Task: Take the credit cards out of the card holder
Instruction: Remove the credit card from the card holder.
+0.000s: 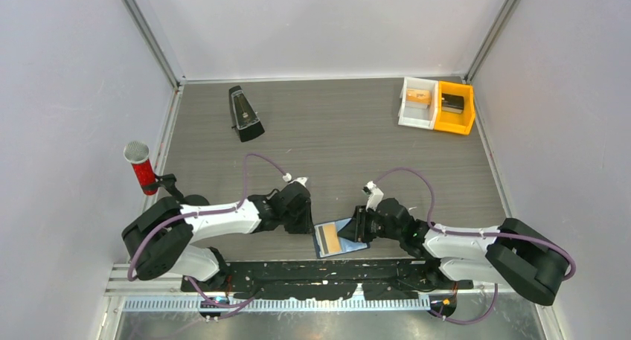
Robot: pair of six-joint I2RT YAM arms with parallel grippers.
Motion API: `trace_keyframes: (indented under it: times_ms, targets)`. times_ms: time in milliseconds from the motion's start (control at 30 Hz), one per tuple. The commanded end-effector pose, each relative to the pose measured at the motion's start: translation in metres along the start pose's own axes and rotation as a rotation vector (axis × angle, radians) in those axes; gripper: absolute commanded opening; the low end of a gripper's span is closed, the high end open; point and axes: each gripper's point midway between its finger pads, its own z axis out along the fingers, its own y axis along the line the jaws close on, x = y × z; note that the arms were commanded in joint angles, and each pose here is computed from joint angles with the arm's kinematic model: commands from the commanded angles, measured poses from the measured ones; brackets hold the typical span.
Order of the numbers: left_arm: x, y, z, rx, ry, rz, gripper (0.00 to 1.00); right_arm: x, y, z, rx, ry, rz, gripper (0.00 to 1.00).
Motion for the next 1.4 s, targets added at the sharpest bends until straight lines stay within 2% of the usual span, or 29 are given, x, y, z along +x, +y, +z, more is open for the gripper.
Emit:
trace_keyframes:
  times_ms: [0,200,400,633,1167,1367]
  targets:
    - [-0.008,-0.02,-0.018,0.032,-0.004,0.009,0.18,-0.008,0.007,0.004,-0.009,-0.009,-0.002,0.28]
    - [-0.016,-0.042,-0.034,0.076,-0.031,0.031,0.21,-0.006,0.005,0.005,-0.005,-0.003,0.008,0.27]
    - [-0.01,-0.048,-0.029,0.07,-0.017,0.05,0.2,-0.007,0.007,0.003,-0.014,-0.011,0.01,0.27]
    - [0.005,-0.03,-0.011,0.031,0.015,0.031,0.13,-0.005,0.01,0.004,-0.031,0.002,0.019,0.27]
    - [0.019,-0.01,0.005,-0.005,0.038,0.013,0.11,0.004,0.004,0.009,-0.029,0.03,0.056,0.27]
    - [0.019,-0.008,0.004,-0.014,0.034,0.013,0.11,0.002,0.009,0.008,-0.059,0.012,0.059,0.1]
